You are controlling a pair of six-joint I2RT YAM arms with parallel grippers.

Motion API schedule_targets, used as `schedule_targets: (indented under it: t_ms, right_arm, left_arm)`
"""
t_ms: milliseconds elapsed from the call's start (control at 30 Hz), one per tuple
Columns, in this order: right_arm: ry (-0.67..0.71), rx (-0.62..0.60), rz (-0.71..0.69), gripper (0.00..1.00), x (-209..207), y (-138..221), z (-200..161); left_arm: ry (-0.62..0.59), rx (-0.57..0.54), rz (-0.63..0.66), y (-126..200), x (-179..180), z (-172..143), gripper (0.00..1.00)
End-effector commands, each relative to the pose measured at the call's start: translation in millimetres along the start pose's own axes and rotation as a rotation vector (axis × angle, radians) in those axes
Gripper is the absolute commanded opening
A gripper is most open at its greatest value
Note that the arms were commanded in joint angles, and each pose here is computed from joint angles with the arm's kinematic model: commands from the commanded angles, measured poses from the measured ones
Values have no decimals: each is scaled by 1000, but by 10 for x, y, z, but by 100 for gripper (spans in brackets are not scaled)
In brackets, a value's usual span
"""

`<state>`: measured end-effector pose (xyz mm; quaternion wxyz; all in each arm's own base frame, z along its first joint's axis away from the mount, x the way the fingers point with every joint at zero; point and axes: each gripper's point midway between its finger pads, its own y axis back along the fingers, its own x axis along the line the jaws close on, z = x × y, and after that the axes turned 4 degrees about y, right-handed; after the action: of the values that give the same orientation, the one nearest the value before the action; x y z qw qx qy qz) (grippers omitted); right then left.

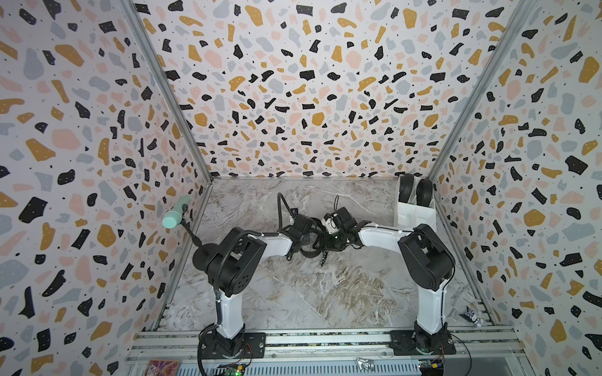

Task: Place the belts into the storage roll
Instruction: Roll the belt at the center of the board.

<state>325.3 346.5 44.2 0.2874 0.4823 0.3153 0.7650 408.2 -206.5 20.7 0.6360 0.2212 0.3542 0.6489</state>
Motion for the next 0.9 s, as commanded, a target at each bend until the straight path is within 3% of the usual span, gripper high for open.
schedule_targets:
  t_ms: [0,167,433,633,867]
  right_arm:
    - [-4,52,6,68,124,85,-188]
    - [21,48,-29,73,-47,416,-149]
    - [48,12,-111,75,-474,743,207]
    - [60,-1,-164,74,-769,667,445]
    - [122,25,-178,72,-722,439,617]
  left_arm:
    - [-31,107,8,-74,64,-364,1]
    - [-95,149,-55,-153,-98,-404,9]
    - [-186,188,-69,-185,-188,-390,24]
    - [-188,188,-60,-175,-188,-356,26]
    - [-200,205,-41,-225,-152,-414,28]
